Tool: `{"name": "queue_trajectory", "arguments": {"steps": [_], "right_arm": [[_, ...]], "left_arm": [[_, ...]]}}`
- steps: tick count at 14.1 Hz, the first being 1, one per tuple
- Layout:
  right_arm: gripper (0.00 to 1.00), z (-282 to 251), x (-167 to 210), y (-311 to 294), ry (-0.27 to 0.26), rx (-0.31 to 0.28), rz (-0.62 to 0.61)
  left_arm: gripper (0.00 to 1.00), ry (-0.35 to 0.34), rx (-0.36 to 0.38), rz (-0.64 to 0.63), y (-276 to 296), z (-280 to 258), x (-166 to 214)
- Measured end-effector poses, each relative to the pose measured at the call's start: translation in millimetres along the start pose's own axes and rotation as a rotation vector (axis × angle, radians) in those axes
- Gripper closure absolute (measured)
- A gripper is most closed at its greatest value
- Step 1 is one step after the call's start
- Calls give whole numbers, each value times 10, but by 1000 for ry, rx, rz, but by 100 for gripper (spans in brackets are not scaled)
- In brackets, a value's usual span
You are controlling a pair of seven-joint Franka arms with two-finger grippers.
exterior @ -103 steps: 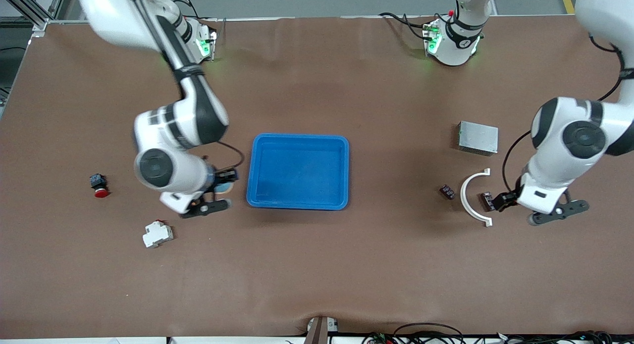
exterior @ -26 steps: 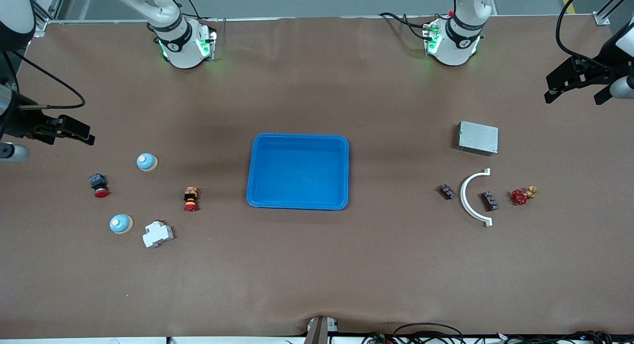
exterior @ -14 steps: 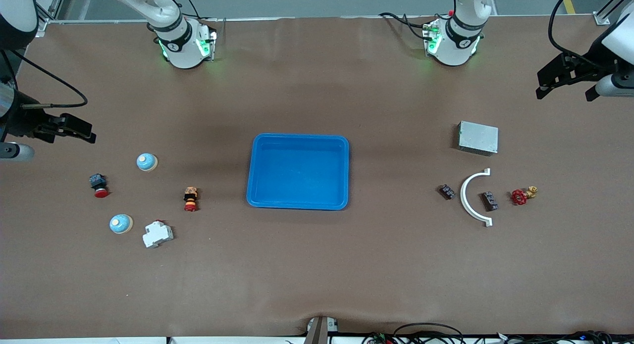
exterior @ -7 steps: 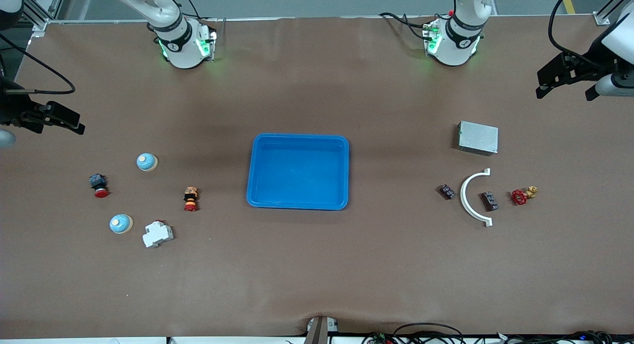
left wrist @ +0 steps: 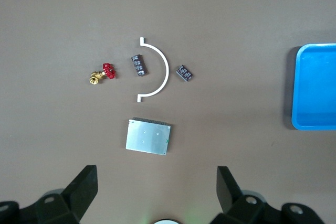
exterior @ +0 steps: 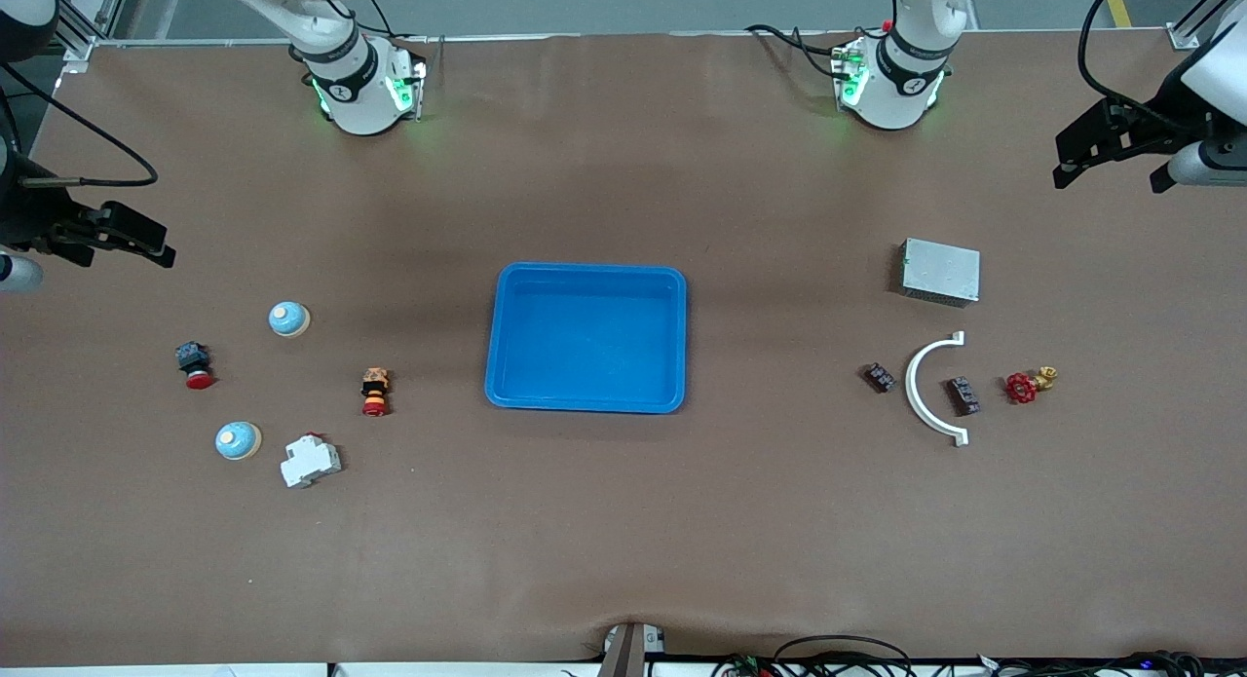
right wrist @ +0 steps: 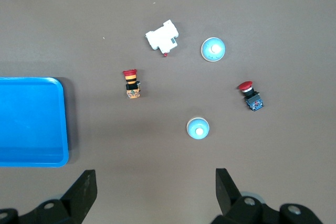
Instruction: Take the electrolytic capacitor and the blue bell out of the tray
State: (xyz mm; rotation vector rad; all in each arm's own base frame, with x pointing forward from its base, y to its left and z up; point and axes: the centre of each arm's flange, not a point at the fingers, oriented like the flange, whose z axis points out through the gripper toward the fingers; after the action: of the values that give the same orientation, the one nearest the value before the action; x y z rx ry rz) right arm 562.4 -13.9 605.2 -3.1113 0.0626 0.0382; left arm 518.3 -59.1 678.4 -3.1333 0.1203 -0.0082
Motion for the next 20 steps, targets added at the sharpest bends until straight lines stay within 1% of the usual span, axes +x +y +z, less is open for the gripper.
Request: {"name": "queue_trajectory", "arguments": {"steps": [15, 20], "right_arm": [[0, 1, 0, -25, 0, -2, -5], [0, 2, -1, -75, 0, -10, -15]], "left_arm": [[0, 4, 0, -4, -14, -21, -3], [0, 4, 0, -6, -25, -20, -2]]}}
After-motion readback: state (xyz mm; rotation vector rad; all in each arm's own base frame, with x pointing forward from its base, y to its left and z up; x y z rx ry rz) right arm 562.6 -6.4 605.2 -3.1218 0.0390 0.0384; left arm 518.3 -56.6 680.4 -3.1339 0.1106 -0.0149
